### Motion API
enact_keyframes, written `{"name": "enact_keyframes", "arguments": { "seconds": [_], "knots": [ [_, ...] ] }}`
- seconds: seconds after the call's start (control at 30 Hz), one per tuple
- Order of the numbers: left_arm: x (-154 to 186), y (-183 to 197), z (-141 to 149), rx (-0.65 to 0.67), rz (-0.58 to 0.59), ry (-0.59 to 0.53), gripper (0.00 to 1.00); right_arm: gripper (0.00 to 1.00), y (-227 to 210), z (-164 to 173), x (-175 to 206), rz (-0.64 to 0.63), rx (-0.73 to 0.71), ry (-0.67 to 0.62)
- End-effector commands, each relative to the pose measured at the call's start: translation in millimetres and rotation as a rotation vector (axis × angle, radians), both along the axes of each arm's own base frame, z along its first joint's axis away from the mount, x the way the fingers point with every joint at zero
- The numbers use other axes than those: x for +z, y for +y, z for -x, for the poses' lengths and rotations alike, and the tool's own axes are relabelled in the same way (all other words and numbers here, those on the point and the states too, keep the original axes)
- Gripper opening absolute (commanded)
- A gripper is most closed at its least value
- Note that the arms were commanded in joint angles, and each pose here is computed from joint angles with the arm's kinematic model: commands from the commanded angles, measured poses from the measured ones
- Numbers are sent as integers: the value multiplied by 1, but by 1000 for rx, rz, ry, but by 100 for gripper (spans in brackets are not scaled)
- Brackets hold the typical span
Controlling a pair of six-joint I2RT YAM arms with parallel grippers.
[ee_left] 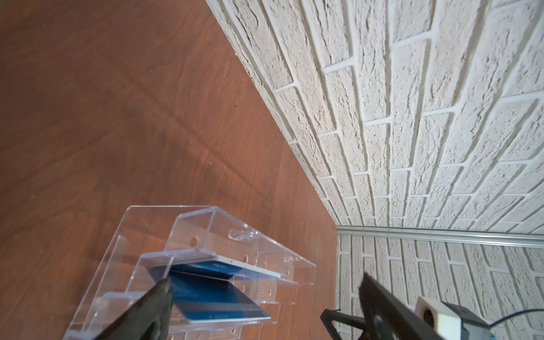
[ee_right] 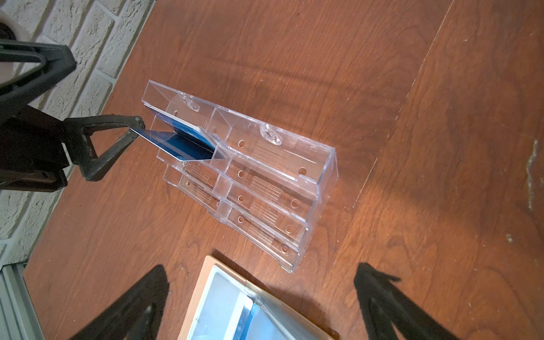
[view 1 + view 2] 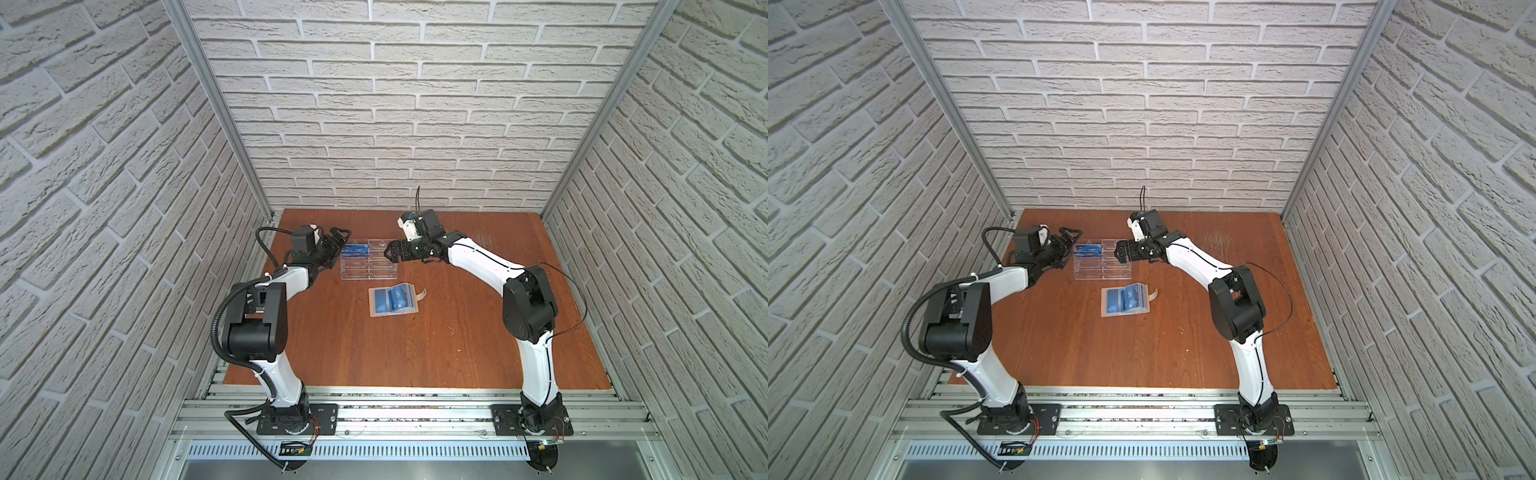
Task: Take the credit cards out of the card holder
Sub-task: Move the storage box to the top-center of the table.
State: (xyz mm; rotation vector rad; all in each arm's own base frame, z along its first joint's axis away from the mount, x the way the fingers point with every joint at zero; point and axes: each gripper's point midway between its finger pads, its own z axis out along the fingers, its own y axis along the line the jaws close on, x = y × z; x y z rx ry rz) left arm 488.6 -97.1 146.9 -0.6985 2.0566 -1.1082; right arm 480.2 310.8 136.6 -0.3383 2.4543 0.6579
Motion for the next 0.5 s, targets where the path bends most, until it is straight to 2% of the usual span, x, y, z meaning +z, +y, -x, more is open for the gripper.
{"name": "enact_keyframes", "arguments": {
  "seconds": [0.0,0.27,0.47],
  "knots": [
    [18,-7,1,-22,6,-43,98,100,1,4,14,-13,-2,-26],
    [15,-12,1,-25,2,-36,98,99,-1,7,12,-14,-3,-18],
    [19,1,12,3,-49,-19,98,100,-2,10,15,-14,2,-22]
  ]
}}
